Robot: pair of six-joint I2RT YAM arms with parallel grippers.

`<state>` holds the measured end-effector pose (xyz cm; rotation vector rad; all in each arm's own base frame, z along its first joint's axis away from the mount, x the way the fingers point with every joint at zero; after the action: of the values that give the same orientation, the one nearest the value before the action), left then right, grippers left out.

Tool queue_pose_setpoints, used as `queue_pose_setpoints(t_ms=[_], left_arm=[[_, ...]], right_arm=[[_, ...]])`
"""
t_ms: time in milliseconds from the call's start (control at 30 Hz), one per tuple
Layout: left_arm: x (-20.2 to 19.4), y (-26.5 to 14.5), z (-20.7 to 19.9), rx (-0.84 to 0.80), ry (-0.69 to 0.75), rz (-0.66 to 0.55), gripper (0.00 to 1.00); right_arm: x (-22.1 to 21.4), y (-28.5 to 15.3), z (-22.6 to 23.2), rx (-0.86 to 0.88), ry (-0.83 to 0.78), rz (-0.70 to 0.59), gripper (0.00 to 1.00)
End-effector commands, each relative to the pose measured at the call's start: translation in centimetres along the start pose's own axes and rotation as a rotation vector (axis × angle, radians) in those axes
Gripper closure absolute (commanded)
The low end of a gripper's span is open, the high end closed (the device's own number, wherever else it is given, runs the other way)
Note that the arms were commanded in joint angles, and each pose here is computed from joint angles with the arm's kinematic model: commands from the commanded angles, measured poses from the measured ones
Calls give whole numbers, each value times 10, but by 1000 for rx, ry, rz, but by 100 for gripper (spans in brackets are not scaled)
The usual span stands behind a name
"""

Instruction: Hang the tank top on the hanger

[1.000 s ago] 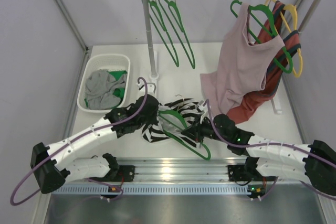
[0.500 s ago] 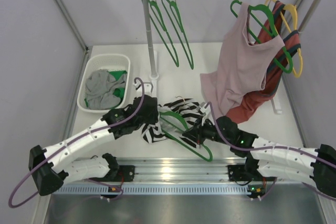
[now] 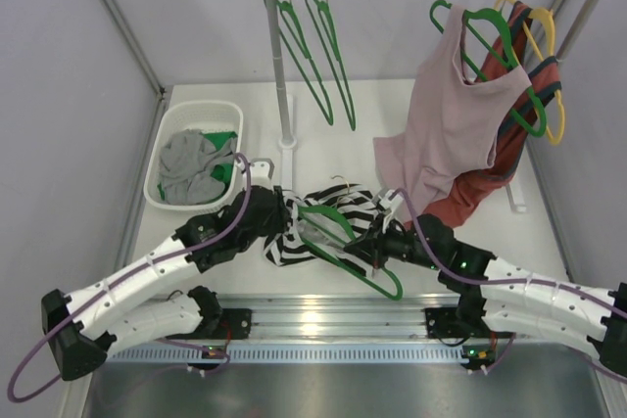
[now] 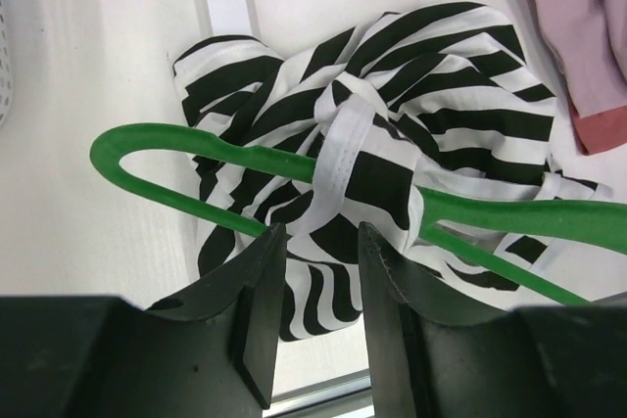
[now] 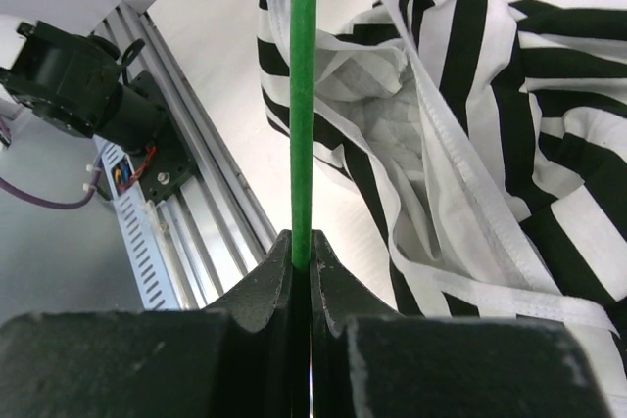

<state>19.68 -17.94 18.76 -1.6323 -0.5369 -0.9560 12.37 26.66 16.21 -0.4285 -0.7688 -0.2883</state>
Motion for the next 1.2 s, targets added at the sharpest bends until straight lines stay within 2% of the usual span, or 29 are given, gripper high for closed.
queue_pose_setpoints(t_ms=[0, 300, 367, 433, 600, 900, 1000, 1167], left_arm=[[15, 1, -7, -49, -27, -82, 60], [19, 5, -11, -111, -44, -139, 59], [21, 3, -10, -114, -44, -153, 62], [28, -1, -12, -133, -53, -187, 71], [31, -4, -4, -93, -50, -202, 100], [39, -23, 32, 90, -94, -230, 100], [40, -25, 25, 40, -61, -213, 100], [47, -29, 15, -10, -33, -195, 74]], right_arm=[[30, -5, 34, 99, -45, -65, 100], [35, -10, 44, 126, -48, -68, 100], [39, -13, 48, 137, -52, -77, 100], [43, -16, 51, 142, -59, -83, 100], [45, -18, 51, 130, -70, -85, 100], [45, -22, 42, 83, -81, -90, 100], [44, -22, 41, 75, -87, -87, 100], [46, -18, 43, 78, -98, -81, 100]])
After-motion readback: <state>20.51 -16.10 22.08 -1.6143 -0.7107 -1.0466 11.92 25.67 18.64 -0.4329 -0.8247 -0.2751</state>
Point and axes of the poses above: each gripper's point midway between its finger pads, its own y axis out along the fingers, its own z axis along the line the jaws close on, x = y × z, the point moved 2 cm from there along -y, back along the fingers, and after that the axes turned 14 degrees about y, right-handed, at the moved point
